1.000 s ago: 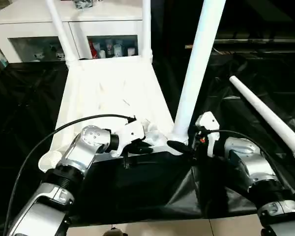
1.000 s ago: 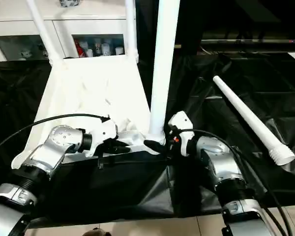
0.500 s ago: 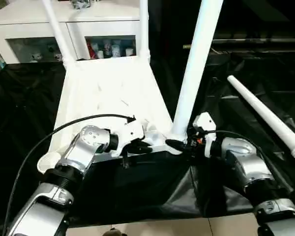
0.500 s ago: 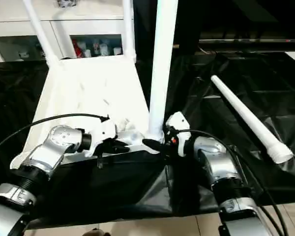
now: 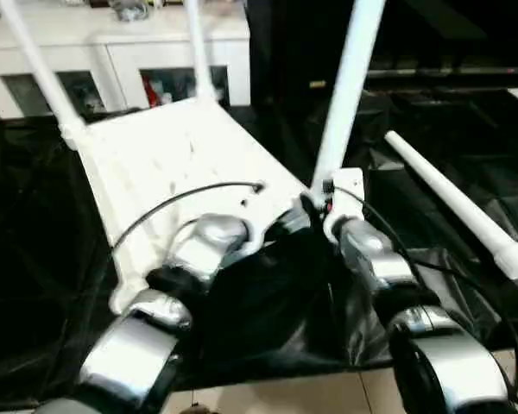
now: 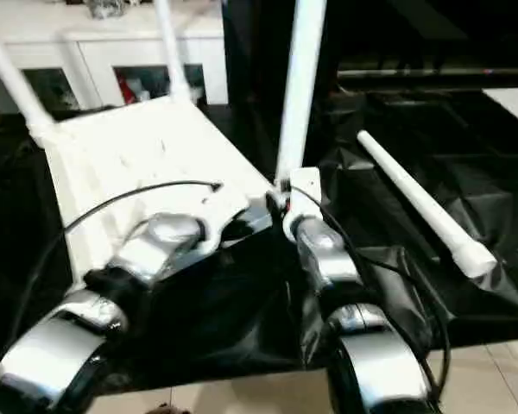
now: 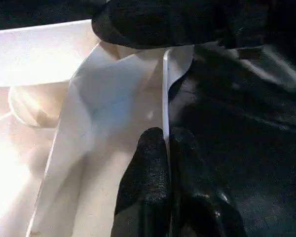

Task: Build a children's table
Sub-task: Rotate leg to tighten

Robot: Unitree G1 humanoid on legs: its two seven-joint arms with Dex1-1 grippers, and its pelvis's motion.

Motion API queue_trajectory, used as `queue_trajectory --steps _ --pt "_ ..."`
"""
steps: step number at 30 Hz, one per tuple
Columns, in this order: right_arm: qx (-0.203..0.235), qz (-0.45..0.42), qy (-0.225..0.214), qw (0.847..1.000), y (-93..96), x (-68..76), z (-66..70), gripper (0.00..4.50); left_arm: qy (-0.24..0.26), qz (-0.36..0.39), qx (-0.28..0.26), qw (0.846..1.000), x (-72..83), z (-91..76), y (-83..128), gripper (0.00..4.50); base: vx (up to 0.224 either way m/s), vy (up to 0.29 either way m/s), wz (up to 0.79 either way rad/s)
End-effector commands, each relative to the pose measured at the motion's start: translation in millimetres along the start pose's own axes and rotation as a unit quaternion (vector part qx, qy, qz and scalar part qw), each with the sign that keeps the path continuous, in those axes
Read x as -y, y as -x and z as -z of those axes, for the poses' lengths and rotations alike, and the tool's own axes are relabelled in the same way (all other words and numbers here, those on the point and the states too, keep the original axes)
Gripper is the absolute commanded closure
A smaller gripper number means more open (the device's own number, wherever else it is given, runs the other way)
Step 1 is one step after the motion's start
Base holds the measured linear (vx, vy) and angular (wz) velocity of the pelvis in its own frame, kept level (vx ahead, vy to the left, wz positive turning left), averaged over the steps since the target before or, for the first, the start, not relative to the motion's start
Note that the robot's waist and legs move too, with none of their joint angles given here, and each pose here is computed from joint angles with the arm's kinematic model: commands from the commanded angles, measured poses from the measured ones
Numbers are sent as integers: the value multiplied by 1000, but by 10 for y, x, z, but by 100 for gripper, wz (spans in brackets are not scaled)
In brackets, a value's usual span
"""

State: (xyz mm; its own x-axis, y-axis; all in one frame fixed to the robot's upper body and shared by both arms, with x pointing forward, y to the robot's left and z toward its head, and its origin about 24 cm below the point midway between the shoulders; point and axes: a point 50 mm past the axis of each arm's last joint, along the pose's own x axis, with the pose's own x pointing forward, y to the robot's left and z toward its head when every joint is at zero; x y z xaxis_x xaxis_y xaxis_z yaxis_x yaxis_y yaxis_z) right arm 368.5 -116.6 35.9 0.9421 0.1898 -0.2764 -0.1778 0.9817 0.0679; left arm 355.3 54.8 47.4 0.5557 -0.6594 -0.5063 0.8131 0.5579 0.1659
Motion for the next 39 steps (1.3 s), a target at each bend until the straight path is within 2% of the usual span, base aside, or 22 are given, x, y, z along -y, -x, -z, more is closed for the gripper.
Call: queue_trajectory --steps 1,3,4,6,8,10,13,14,17,18,20,22,25,30,39 --pt "-28 -10 -10 1000 22 -24 157 173 -10 -10 4 1000 -35 16 22 450 0 0 0" --pt "-12 -31 -20 999 21 -40 117 173 -19 4 7 1000 -26 40 42 450 0 0 0" --pt "-5 -35 -20 999 19 -40 101 138 -20 8 6 1000 -25 53 48 450 0 0 0" --pt "18 -46 -2 999 29 0 35 104 -30 25 7 999 -31 112 101 450 0 0 0" --pt "35 -50 12 998 38 41 -20 101 -40 37 12 998 -36 157 142 450 0 0 0" --pt "55 -56 38 996 59 97 -87 67 -51 45 12 998 -48 202 192 450 0 0 0" --pt "70 -81 74 992 98 143 -136 58 -62 58 18 996 -43 235 241 450 0 0 0" --pt "74 -108 94 987 138 169 -147 41 -68 72 24 995 -29 254 275 450 0 0 0" --pt "58 -217 130 966 310 208 -81 41 -74 84 20 994 -43 325 352 450 0 0 0" --pt "43 -275 145 950 419 218 -23 41 -75 90 22 993 -48 349 388 450 0 0 0" --pt "25 -330 163 929 550 243 47 41 -76 100 27 992 -48 363 432 450 0 0 0" --pt "15 -355 170 919 631 289 84 41 -79 112 36 990 -45 358 470 450 0 0 0" --pt "14 -353 164 921 661 342 78 41 -86 141 56 985 -13 317 530 450 0 0 0" --pt "11 -362 160 918 678 306 52 41 -92 178 66 978 62 285 572 450 0 0 0" --pt "0 -380 151 913 700 297 56 41 -90 193 61 975 95 306 608 450 0 0 0"
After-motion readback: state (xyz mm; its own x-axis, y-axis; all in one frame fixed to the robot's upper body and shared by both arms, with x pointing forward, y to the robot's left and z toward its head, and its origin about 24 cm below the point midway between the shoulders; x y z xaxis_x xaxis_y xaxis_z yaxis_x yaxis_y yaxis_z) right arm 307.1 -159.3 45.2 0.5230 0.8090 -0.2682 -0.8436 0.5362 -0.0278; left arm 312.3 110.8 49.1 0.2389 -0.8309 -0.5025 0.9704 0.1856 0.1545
